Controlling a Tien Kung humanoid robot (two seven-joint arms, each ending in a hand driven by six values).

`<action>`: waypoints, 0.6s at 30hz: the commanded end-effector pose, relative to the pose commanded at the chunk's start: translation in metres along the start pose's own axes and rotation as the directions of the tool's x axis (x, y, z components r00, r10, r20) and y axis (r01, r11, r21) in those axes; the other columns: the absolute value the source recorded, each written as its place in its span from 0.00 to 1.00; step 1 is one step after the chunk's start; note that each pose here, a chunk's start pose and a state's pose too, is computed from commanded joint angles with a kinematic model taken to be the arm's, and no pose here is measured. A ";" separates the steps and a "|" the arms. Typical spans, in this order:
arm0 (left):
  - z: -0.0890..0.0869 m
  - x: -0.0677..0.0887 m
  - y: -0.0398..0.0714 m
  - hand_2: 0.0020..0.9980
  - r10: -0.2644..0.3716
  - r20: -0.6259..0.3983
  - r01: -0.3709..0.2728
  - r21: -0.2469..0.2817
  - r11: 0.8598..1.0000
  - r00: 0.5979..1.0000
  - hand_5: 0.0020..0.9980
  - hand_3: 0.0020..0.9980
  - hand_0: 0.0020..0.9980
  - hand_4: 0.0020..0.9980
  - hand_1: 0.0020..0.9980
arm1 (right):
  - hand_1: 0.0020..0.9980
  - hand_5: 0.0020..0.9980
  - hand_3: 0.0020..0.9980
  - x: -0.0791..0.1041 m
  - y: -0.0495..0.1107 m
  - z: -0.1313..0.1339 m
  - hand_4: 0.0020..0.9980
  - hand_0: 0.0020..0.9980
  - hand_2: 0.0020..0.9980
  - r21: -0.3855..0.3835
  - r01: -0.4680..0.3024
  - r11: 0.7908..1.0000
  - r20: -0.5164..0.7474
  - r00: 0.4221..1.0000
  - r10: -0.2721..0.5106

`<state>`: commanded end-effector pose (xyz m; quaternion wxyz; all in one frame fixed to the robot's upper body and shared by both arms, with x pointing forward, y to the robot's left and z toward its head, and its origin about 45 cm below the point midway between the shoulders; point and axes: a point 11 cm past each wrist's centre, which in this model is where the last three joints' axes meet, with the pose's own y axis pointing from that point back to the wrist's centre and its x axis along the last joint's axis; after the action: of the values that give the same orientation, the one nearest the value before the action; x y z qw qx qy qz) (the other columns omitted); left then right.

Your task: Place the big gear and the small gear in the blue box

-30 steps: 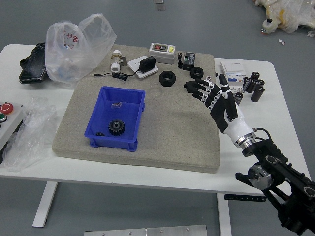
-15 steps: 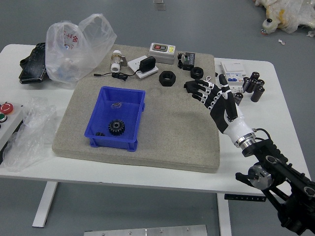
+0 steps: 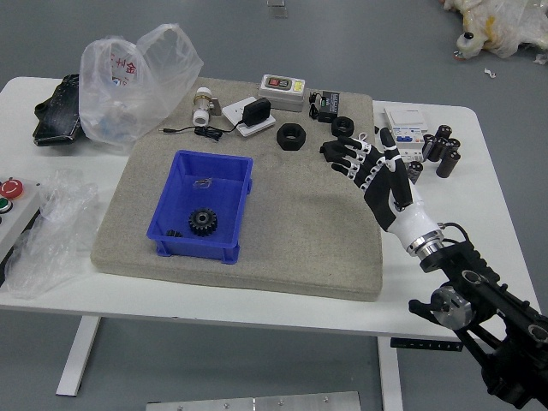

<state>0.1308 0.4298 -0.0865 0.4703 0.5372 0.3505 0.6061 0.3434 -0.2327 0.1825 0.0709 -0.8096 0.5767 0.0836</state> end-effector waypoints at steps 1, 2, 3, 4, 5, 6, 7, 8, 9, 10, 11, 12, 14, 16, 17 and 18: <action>0.000 0.000 0.000 0.53 0.000 0.000 0.000 -0.001 1.000 1.000 0.16 0.64 0.58 0.66 0.54 | 0.77 0.98 0.75 0.000 0.000 0.000 0.98 0.85 0.78 0.001 0.000 1.000 0.000 1.000 0.000; 0.001 0.000 0.000 0.53 -0.001 0.000 0.001 -0.001 1.000 1.000 0.16 0.64 0.58 0.66 0.54 | 0.77 0.98 0.75 0.000 0.000 -0.001 0.98 0.85 0.78 0.002 -0.001 1.000 -0.001 1.000 0.001; 0.001 -0.001 0.000 0.53 -0.001 0.000 0.001 -0.002 1.000 1.000 0.16 0.64 0.58 0.66 0.54 | 0.77 0.98 0.75 0.001 0.000 -0.001 0.98 0.85 0.78 0.002 -0.001 1.000 -0.001 1.000 0.001; 0.001 -0.001 0.000 0.53 -0.002 0.000 0.002 -0.002 1.000 1.000 0.16 0.64 0.58 0.66 0.54 | 0.77 0.98 0.75 0.001 0.000 -0.001 0.98 0.85 0.78 0.003 -0.001 1.000 -0.001 1.000 0.001; 0.001 -0.002 0.000 0.53 -0.003 0.000 0.003 -0.001 1.000 1.000 0.16 0.64 0.58 0.66 0.54 | 0.77 0.98 0.75 0.001 0.000 -0.001 0.98 0.85 0.78 0.003 -0.001 1.000 -0.001 1.000 0.001; 0.001 -0.002 0.000 0.53 -0.004 0.000 0.004 -0.001 1.000 1.000 0.16 0.64 0.58 0.66 0.54 | 0.77 0.98 0.75 0.001 0.000 -0.002 0.98 0.85 0.78 0.004 -0.001 1.000 -0.001 1.000 0.001; 0.001 -0.002 0.000 0.53 -0.004 0.000 0.004 0.000 1.000 1.000 0.16 0.64 0.58 0.66 0.54 | 0.76 0.97 0.75 0.001 0.000 -0.002 0.97 0.85 0.78 0.004 -0.001 1.000 -0.001 1.000 0.001; 0.000 -0.003 0.000 0.53 -0.005 0.000 0.005 0.001 1.000 1.000 0.16 0.64 0.58 0.66 0.54 | 0.76 0.97 0.75 0.001 0.000 -0.002 0.97 0.85 0.78 0.004 -0.001 1.000 -0.001 1.000 0.001; 0.000 -0.003 0.000 0.53 -0.005 -0.001 0.005 0.003 1.000 1.000 0.16 0.64 0.58 0.66 0.54 | 0.76 0.97 0.75 0.001 0.000 -0.002 0.97 0.85 0.78 0.005 -0.001 1.000 -0.001 1.000 0.001; 0.000 -0.003 0.000 0.53 -0.005 -0.001 0.005 0.004 1.000 1.000 0.16 0.64 0.58 0.66 0.54 | 0.76 0.97 0.75 0.001 0.000 -0.002 0.97 0.85 0.78 0.005 0.000 1.000 -0.001 1.000 0.000; 0.000 -0.002 0.000 0.53 -0.004 -0.002 0.004 0.005 1.000 1.000 0.16 0.64 0.58 0.66 0.54 | 0.76 0.97 0.75 0.001 0.000 -0.002 0.97 0.85 0.78 0.004 0.001 1.000 0.000 1.000 -0.001; 0.000 -0.002 0.000 0.53 -0.003 -0.002 0.003 0.005 1.000 1.000 0.16 0.64 0.58 0.66 0.54 | 0.76 0.97 0.75 0.001 0.000 -0.002 0.97 0.85 0.78 0.004 0.001 1.000 0.000 1.000 -0.001; 0.000 -0.001 0.000 0.53 -0.002 -0.003 0.002 0.006 1.000 1.000 0.16 0.64 0.58 0.66 0.54 | 0.76 0.97 0.76 0.000 0.000 -0.002 0.97 0.85 0.78 0.003 0.004 1.000 0.000 1.000 -0.004; 0.000 -0.001 0.000 0.53 -0.001 -0.003 0.001 0.007 1.000 1.000 0.16 0.64 0.58 0.66 0.54 | 0.76 0.97 0.76 0.000 0.000 -0.001 0.97 0.85 0.78 0.000 0.006 1.000 0.001 1.000 -0.006; 0.001 0.000 0.000 0.53 -0.001 -0.004 0.001 0.008 1.000 1.000 0.16 0.64 0.58 0.66 0.54 | 0.76 0.97 0.76 0.000 0.000 -0.001 0.97 0.85 0.78 -0.001 0.007 1.000 0.001 1.000 -0.007; 0.001 -0.001 0.000 0.53 -0.001 -0.004 0.001 0.008 1.000 1.000 0.16 0.64 0.58 0.66 0.54 | 0.76 0.97 0.76 -0.001 0.000 0.000 0.97 0.85 0.78 -0.003 0.007 1.000 0.001 1.000 -0.007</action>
<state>0.1314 0.4291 -0.0864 0.4677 0.5379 0.3541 0.6054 0.3435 -0.2322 0.1831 0.0705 -0.8117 0.5736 0.0844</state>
